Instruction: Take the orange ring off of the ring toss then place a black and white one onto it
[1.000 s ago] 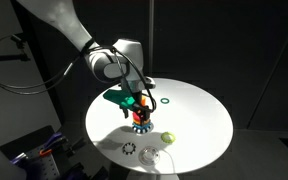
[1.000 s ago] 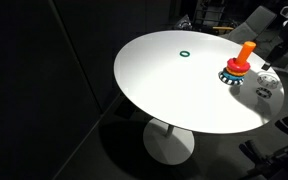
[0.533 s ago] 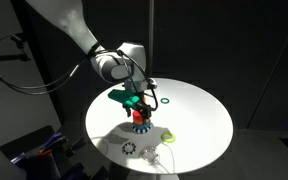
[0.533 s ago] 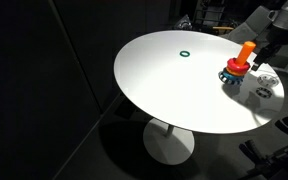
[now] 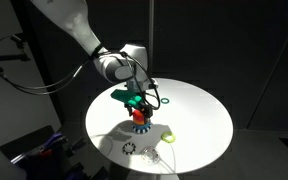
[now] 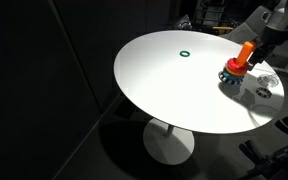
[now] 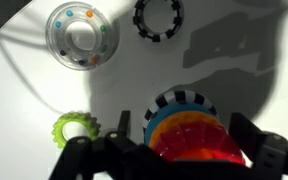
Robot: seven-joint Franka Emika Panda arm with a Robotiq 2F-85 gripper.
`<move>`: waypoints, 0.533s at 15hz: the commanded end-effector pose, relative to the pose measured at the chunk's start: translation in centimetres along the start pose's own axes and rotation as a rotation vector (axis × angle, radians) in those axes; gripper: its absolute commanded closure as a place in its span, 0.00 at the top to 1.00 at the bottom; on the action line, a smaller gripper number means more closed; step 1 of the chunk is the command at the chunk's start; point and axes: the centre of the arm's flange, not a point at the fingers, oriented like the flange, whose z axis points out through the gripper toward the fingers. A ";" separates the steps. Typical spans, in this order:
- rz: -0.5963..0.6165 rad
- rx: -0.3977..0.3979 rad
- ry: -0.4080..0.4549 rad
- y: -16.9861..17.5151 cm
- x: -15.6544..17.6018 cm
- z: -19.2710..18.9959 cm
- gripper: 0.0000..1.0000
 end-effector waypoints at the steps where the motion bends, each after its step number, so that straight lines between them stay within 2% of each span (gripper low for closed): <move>1: -0.004 -0.006 0.006 0.0 1.1 0.2 1.00; 8: -0.031 0.001 0.001 -0.3 1.4 0.8 1.00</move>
